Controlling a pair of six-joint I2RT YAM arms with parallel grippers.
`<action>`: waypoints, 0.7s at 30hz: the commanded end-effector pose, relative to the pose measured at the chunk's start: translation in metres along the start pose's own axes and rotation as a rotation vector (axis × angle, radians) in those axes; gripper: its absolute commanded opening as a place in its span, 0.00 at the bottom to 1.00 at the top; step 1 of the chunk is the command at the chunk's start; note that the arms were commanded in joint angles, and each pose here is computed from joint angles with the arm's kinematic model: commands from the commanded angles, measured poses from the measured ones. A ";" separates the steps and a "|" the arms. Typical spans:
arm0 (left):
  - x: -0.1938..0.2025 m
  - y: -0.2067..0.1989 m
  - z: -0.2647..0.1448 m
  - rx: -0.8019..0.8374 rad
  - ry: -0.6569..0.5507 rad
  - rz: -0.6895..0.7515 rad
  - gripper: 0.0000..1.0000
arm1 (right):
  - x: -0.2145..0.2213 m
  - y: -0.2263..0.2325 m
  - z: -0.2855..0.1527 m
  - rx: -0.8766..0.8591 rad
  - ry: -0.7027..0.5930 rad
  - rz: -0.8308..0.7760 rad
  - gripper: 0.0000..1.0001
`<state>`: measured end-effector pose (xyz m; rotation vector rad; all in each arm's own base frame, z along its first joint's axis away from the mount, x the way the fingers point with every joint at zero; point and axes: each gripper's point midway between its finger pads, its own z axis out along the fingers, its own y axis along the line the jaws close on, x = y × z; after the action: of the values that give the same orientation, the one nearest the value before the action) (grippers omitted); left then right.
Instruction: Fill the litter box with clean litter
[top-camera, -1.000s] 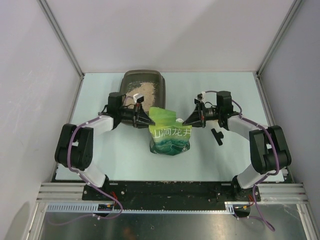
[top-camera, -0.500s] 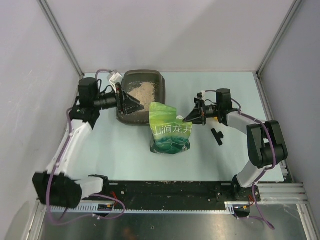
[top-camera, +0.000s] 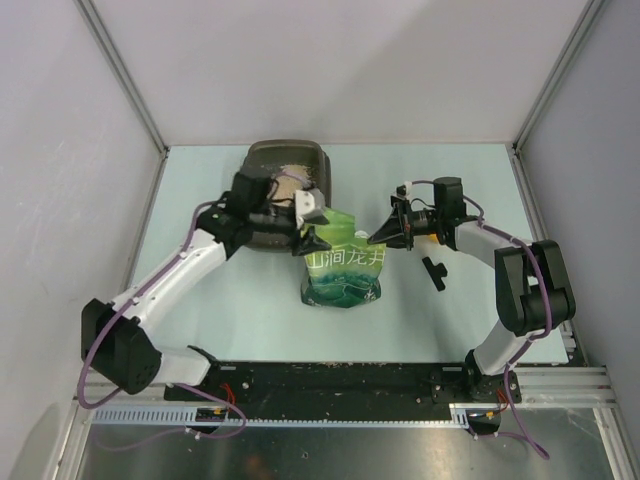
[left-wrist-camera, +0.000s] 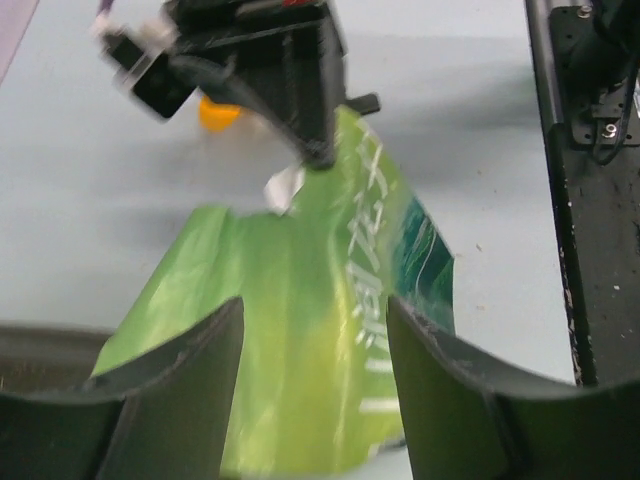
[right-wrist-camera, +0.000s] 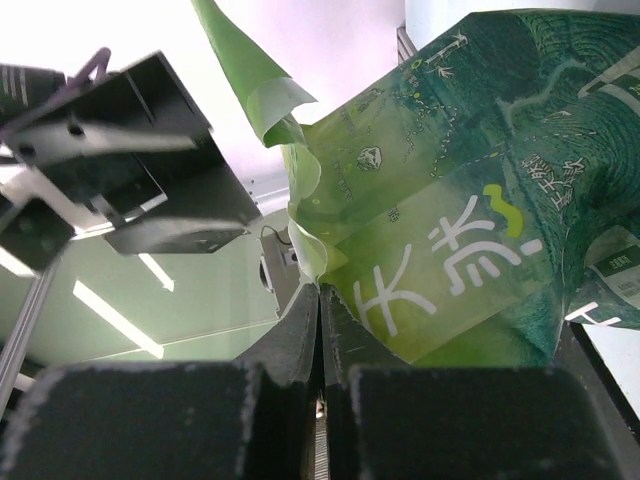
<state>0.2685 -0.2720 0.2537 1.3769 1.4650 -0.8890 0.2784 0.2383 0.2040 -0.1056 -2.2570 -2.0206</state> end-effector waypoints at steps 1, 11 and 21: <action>-0.017 -0.011 0.023 0.039 0.037 0.324 0.63 | -0.006 0.019 -0.010 -0.023 -0.005 -0.045 0.00; 0.020 -0.001 0.052 0.045 0.174 0.382 0.57 | -0.006 0.019 -0.010 -0.022 -0.006 -0.050 0.00; 0.029 0.005 0.046 0.006 0.226 0.362 0.25 | -0.011 0.010 -0.016 -0.011 -0.028 -0.006 0.00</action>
<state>0.2669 -0.3101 0.1923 1.7609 1.3154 -0.6112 0.2817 0.2348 0.2009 -0.1478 -2.2688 -2.0050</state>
